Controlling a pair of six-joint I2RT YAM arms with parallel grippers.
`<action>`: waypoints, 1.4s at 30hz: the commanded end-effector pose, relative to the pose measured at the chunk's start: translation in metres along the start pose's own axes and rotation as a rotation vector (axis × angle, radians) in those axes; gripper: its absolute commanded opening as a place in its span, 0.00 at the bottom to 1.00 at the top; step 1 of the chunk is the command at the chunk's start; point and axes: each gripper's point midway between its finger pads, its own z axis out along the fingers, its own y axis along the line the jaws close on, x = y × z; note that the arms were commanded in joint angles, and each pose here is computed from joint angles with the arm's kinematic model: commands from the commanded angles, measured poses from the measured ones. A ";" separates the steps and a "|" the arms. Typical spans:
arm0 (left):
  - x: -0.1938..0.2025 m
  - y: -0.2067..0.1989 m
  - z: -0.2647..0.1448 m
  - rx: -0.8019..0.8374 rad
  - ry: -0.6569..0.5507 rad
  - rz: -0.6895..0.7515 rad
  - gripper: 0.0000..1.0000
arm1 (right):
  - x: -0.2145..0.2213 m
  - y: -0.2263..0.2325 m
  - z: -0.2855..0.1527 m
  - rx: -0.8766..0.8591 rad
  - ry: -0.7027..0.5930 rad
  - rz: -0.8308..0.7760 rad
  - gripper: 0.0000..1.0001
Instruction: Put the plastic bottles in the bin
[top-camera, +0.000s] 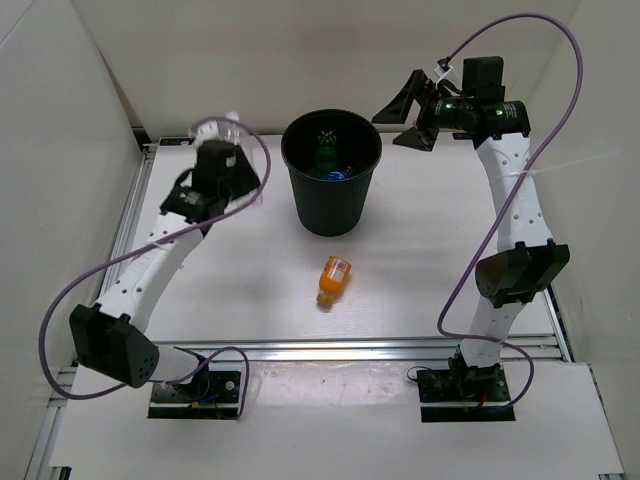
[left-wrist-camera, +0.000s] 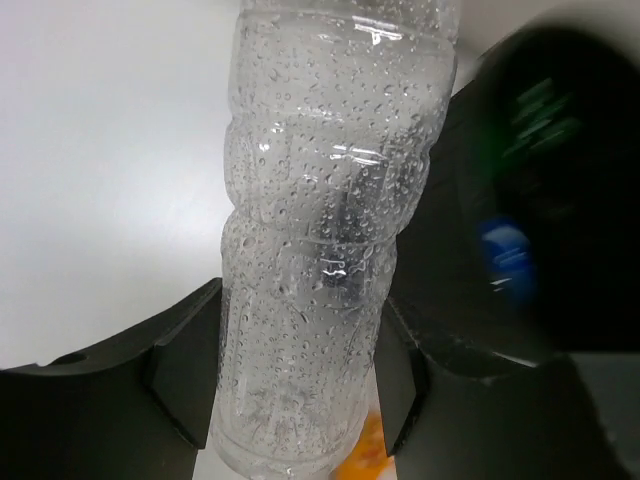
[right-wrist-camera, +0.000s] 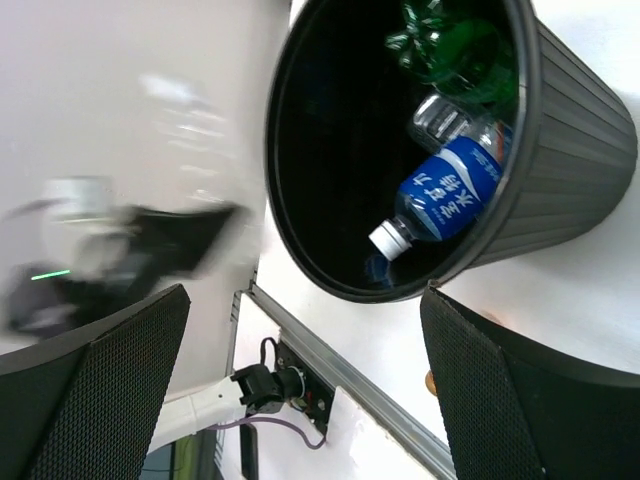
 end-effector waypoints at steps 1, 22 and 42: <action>-0.102 -0.044 -0.044 0.124 -0.243 -0.014 0.48 | 0.000 -0.009 0.004 0.011 0.007 0.001 1.00; -0.092 -0.205 -0.016 0.474 -0.154 0.182 1.00 | 0.004 -0.063 -0.028 0.151 -0.043 0.139 1.00; -0.068 0.072 -0.151 -0.102 -0.333 -0.047 1.00 | 0.233 -0.165 0.043 0.392 0.298 0.319 1.00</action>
